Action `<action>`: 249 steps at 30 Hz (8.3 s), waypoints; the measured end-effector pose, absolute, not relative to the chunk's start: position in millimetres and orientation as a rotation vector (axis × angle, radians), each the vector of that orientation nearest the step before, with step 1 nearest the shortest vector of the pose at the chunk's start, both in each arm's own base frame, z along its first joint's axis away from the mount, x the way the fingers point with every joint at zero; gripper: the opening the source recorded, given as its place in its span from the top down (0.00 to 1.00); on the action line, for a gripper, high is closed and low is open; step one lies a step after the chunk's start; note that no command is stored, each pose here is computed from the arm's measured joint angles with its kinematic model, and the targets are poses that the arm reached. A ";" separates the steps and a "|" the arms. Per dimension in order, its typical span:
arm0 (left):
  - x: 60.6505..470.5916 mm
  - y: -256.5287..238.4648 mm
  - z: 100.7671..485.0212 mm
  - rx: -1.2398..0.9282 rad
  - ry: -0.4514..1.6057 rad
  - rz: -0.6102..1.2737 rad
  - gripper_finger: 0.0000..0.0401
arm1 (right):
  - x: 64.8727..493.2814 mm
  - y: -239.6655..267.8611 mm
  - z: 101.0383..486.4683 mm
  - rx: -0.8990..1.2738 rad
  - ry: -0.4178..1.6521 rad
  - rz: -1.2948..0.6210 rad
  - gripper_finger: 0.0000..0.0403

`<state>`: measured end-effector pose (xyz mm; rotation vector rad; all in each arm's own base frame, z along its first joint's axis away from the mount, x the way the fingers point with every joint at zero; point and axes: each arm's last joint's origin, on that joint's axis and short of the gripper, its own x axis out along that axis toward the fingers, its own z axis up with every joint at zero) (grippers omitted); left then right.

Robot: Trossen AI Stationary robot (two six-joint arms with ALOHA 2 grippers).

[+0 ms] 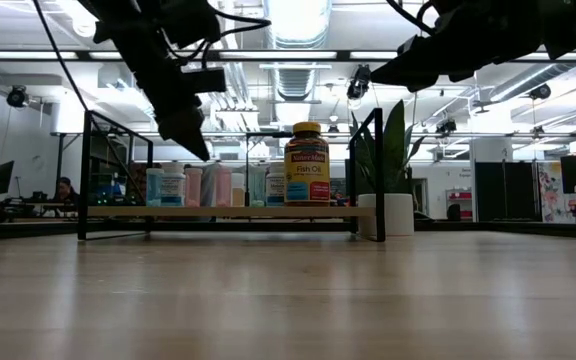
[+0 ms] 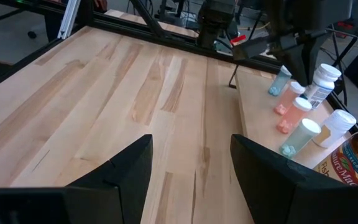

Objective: Pick and place medicine bottles onto shelf by color
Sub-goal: Adjust the pink medicine on the shelf, then put the pink medicine bottle on the shelf

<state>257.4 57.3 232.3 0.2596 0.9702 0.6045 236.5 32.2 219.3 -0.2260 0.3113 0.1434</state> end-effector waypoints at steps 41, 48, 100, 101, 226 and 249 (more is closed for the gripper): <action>246.7 66.9 221.2 0.173 1.006 0.636 0.98 | 236.5 32.3 219.4 -0.220 0.312 0.143 0.48; 248.4 66.1 226.9 0.168 1.004 0.621 0.98 | 236.5 32.3 219.4 -0.225 0.311 0.143 0.48; 263.5 -69.0 289.7 0.185 0.424 0.264 0.98 | 167.2 114.2 217.5 0.840 1.451 -0.500 0.49; 263.3 -69.6 289.4 0.186 0.424 0.262 0.98 | 169.0 115.6 214.3 0.834 1.463 -0.509 0.49; 212.0 -68.1 288.7 0.239 0.317 0.361 0.98 | 402.5 -85.7 260.3 -0.041 1.516 0.077 0.73; 211.4 -67.8 283.6 0.274 0.334 0.356 0.98 | 412.1 -22.1 270.6 -0.181 1.446 0.072 0.73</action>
